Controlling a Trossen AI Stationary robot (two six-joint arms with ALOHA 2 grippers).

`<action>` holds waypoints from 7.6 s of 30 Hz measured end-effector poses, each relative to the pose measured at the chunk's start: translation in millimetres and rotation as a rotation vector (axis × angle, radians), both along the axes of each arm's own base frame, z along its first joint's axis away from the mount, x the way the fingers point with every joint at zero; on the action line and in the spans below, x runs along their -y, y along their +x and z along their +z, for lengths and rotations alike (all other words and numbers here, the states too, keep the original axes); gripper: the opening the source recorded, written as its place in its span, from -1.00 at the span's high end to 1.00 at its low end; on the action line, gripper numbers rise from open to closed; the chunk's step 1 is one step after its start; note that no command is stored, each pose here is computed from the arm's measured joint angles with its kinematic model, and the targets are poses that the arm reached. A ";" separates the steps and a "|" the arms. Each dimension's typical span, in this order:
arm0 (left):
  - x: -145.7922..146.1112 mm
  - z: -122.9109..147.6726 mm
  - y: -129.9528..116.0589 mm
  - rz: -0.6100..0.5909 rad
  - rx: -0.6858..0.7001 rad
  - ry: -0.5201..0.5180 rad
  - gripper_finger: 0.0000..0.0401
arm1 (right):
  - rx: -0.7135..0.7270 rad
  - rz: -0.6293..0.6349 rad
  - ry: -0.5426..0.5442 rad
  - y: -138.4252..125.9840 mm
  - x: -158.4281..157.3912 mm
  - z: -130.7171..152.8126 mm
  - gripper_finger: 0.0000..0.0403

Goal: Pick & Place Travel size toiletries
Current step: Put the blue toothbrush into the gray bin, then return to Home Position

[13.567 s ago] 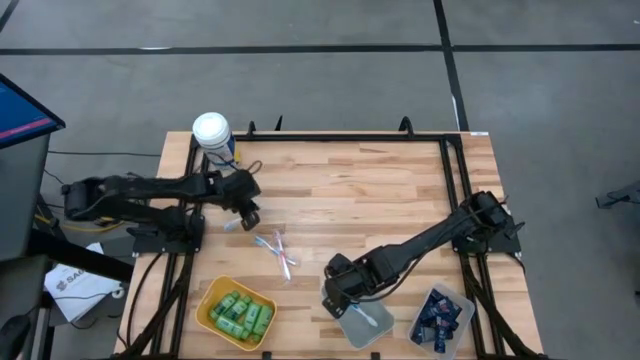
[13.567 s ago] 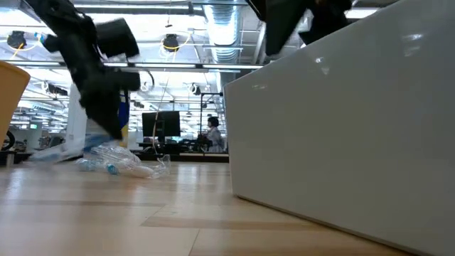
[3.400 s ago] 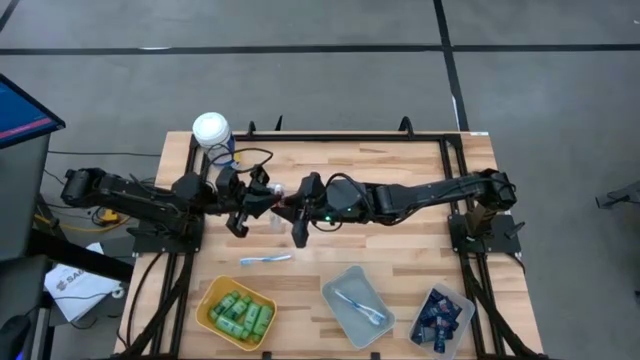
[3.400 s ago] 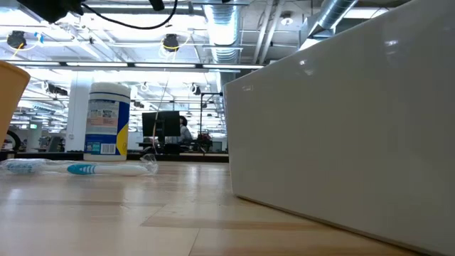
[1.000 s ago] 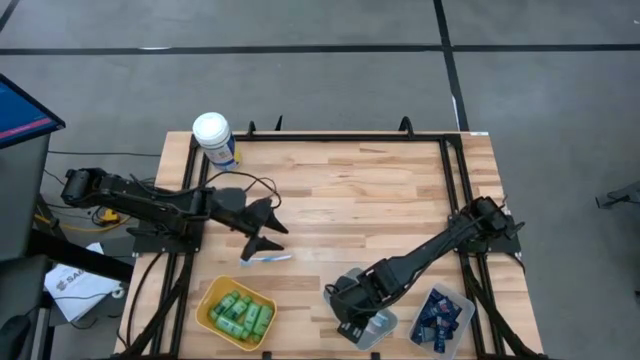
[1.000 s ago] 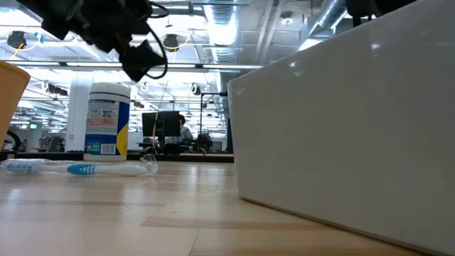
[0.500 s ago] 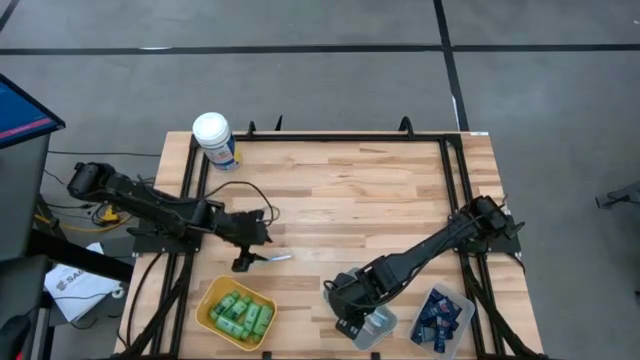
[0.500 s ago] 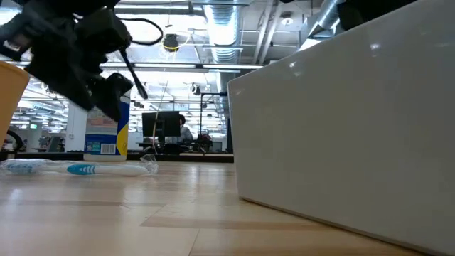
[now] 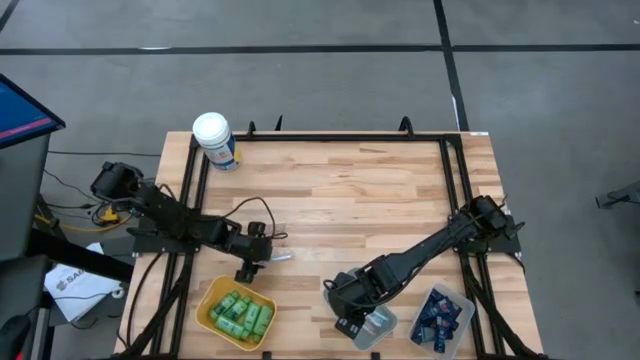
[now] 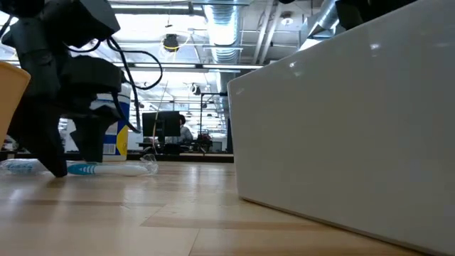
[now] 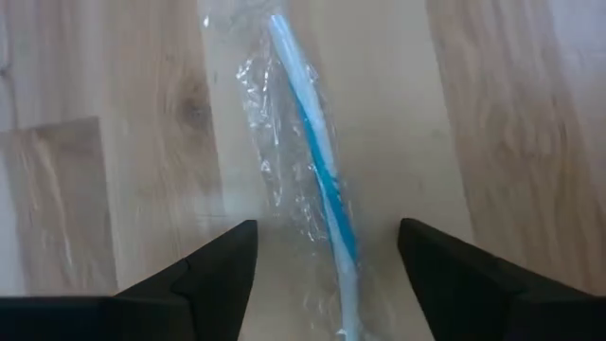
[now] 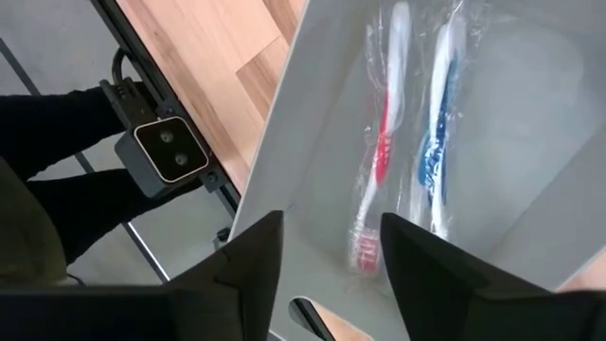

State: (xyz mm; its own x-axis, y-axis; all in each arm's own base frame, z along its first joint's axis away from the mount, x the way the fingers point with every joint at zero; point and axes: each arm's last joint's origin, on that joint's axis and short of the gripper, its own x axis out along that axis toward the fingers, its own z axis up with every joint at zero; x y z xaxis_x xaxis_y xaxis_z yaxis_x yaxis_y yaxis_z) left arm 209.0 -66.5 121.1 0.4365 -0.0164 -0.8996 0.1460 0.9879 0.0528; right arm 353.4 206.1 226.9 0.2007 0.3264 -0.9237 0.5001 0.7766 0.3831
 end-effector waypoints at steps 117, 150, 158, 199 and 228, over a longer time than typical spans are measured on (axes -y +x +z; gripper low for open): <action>-26.1 128.8 1.5 0.160 0.894 -0.490 -0.52 | 0.402 -0.183 0.017 -6.5 112.8 113.3 0.95; -26.5 125.5 1.1 0.169 0.864 -0.477 -0.50 | -0.011 0.028 0.030 13.2 45.6 9.6 0.91; -26.9 125.3 0.2 0.194 0.853 -0.501 -0.50 | -0.002 0.075 0.051 13.0 45.5 11.2 0.33; -74.1 184.4 -159.6 0.523 1.395 -0.363 1.00 | 1.030 0.174 -0.780 -168.2 181.9 221.3 1.00; -69.1 126.1 -127.5 0.363 1.263 -0.341 1.00 | 1.684 -0.219 -0.644 -289.4 203.7 44.1 1.00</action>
State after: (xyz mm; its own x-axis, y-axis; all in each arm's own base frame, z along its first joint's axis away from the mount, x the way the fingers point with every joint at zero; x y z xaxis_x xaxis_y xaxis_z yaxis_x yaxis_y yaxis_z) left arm 81.5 2.6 247.2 0.9807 0.1358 0.1404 -0.0891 0.9507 -0.2971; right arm 63.9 2.3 271.0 0.9358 -0.1179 0.3323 0.0405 0.9721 0.2311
